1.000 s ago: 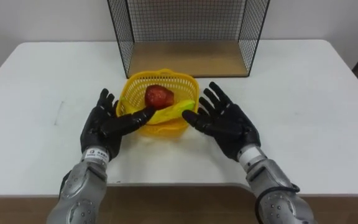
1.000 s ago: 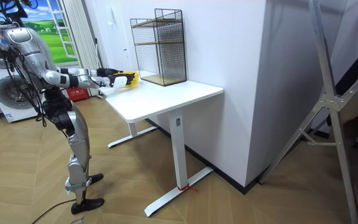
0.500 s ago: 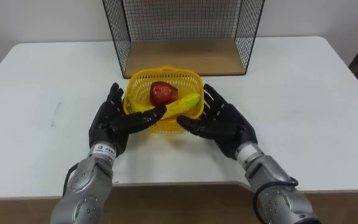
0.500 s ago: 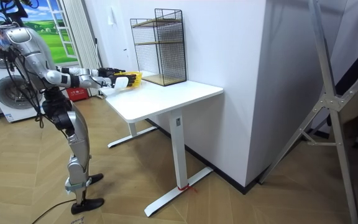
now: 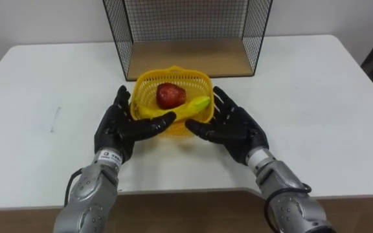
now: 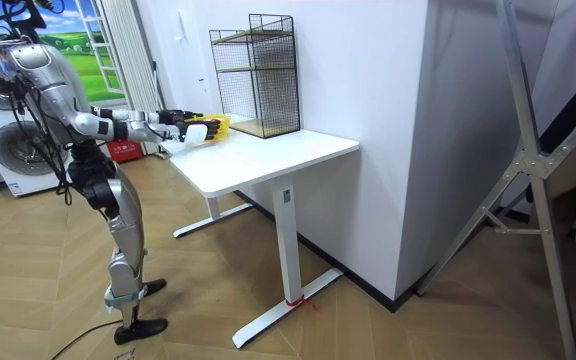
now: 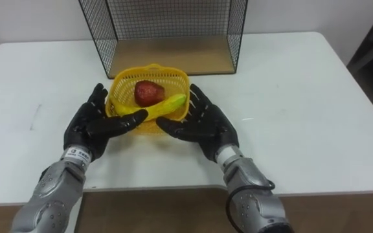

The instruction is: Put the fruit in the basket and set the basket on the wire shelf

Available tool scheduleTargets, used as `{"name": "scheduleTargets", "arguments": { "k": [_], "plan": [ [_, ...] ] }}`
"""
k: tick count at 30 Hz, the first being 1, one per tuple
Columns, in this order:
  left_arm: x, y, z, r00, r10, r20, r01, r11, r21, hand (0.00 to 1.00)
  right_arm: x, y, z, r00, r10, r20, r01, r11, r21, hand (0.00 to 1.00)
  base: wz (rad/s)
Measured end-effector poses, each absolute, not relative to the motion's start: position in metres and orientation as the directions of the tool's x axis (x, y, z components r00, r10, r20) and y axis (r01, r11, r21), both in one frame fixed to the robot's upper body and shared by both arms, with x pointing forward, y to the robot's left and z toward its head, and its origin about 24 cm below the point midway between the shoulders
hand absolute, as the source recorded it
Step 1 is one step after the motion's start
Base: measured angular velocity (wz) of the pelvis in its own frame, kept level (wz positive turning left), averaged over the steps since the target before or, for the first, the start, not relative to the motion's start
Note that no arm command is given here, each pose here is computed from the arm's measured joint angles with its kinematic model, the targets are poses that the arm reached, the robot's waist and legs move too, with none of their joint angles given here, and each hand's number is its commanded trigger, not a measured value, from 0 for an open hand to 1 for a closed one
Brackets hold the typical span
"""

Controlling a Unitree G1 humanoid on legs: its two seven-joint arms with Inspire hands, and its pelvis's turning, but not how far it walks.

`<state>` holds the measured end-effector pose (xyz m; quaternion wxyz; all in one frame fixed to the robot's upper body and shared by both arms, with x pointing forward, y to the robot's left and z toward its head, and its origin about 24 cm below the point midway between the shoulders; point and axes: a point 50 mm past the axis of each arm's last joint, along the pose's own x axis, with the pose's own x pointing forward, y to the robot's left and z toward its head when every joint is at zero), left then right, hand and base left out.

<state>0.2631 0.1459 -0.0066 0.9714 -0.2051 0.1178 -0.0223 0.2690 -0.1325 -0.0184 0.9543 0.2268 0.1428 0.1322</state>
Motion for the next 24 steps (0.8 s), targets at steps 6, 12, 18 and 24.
{"name": "scheduleTargets", "arguments": {
  "k": [6, 12, 18, 24],
  "plan": [
    [0.266, 0.139, -0.014, 0.959, -0.126, -0.255, 0.015, 0.917, -0.398, 0.0, 0.27, -0.132, -0.023, 0.922, 0.3, -0.244, -0.167, 0.878, 0.448, 0.0, -0.04],
    [0.265, 0.13, -0.015, 0.953, -0.161, -0.258, 0.05, 0.92, -0.389, 0.0, 0.273, -0.133, -0.021, 0.928, 0.273, -0.254, -0.15, 0.898, 0.414, 0.0, -0.01],
    [0.268, 0.126, -0.012, 0.953, -0.174, -0.247, 0.065, 0.917, -0.394, 0.0, 0.28, -0.13, -0.015, 0.936, 0.252, -0.247, -0.15, 0.918, 0.366, 0.0, 0.0],
    [0.272, 0.118, -0.007, 0.956, -0.191, -0.224, 0.088, 0.912, -0.401, 0.0, 0.285, -0.131, -0.009, 0.945, 0.223, -0.239, -0.132, 0.929, 0.347, 0.0, 0.0]
  ]
}}
